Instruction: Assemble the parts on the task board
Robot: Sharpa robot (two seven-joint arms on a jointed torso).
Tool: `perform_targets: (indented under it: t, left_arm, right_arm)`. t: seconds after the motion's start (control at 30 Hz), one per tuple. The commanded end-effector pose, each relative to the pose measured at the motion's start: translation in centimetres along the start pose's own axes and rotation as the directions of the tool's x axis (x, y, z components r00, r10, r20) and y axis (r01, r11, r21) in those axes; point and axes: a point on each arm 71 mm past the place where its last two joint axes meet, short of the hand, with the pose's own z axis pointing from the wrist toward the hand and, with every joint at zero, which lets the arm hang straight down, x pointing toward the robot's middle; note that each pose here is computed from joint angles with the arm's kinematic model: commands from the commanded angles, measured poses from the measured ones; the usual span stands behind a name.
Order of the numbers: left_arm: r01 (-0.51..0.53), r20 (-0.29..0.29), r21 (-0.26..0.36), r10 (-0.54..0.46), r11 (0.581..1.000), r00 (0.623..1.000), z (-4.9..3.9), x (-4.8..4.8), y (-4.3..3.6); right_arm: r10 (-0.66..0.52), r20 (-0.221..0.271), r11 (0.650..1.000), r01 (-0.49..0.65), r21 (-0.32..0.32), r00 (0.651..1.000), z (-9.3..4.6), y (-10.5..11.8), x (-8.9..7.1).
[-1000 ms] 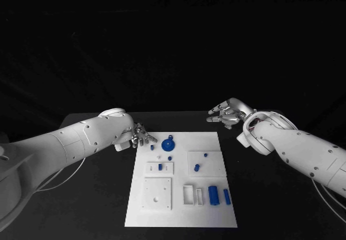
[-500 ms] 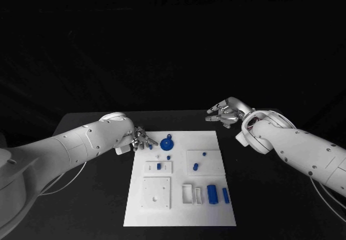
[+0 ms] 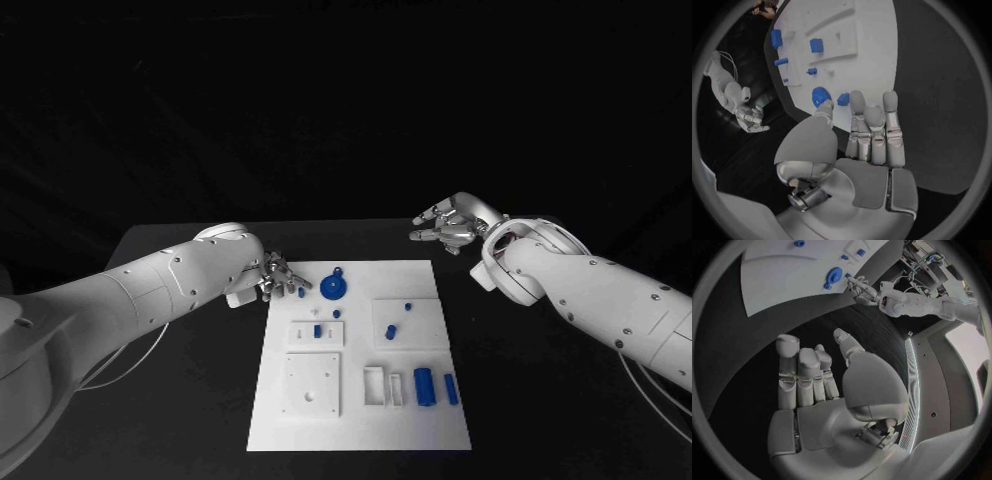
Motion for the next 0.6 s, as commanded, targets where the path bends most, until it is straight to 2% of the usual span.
perform_targets:
  t: [0.03, 0.6]
  left_arm:
    - [-0.002, -0.03, 0.013, 0.003, 1.0, 1.0, 0.02, 0.29, -0.16]
    - [0.003, -0.038, 0.014, -0.003, 1.0, 0.999, 0.02, 0.3, -0.05]
  right_arm:
    - [0.001, 0.0, 1.0, -0.001, -0.003, 1.0, 0.0, 0.05, 0.02]
    - [0.002, -0.001, 1.0, -0.002, -0.001, 1.0, 0.03, 0.03, 0.06]
